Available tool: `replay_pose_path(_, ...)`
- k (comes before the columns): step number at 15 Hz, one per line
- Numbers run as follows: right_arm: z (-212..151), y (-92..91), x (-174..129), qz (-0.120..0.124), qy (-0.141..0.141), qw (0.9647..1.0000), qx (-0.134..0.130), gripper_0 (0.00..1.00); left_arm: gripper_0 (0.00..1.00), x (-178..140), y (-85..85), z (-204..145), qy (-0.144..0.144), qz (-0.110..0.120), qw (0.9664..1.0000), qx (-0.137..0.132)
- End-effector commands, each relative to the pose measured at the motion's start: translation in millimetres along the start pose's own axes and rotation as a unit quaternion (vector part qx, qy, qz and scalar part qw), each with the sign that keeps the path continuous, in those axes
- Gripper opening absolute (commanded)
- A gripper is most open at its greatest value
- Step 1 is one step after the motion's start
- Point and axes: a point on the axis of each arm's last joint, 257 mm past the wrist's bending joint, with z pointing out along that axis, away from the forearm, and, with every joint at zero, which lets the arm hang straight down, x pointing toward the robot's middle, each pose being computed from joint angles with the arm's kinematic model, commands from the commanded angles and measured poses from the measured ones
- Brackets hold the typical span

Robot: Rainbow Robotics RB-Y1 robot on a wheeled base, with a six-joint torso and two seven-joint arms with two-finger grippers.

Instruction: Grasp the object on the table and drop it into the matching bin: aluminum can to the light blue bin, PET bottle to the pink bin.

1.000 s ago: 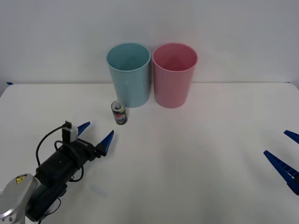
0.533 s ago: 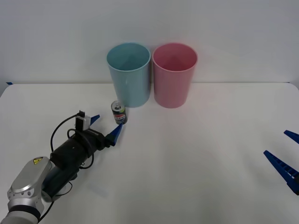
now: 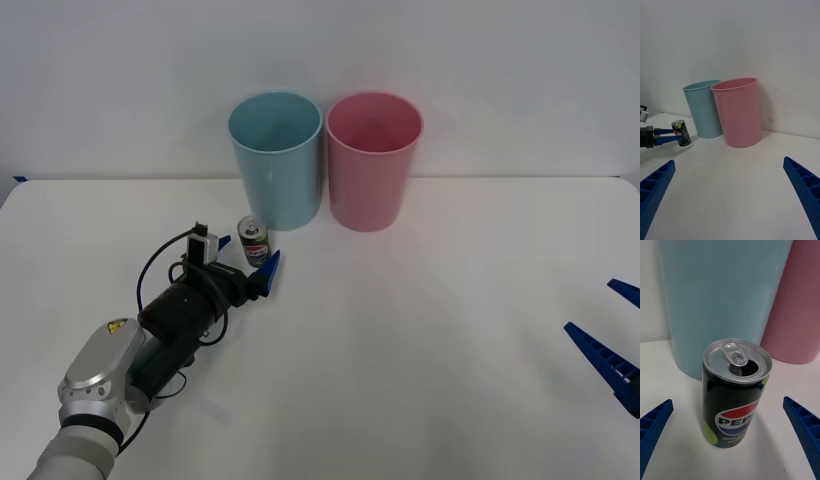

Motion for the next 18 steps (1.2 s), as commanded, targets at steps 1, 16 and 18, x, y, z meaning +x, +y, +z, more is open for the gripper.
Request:
replay_pose_path(1,0,0.0,0,0.000,0.000,1.0000,0.000,1.00,1.00,-4,-2.2,10,0.001,-0.001,1.0000,0.001)
replay_pose_path(16,0,0.0,0,0.000,0.000,1.0000,0.000,1.00,0.00,-8,0.0,22,0.002,-0.002,1.0000,-0.008)
replay_pose_path(18,0,0.0,0,0.000,0.000,1.0000,0.000,1.00,0.00,-8,-1.2,22,0.001,-0.003,1.0000,-0.007)
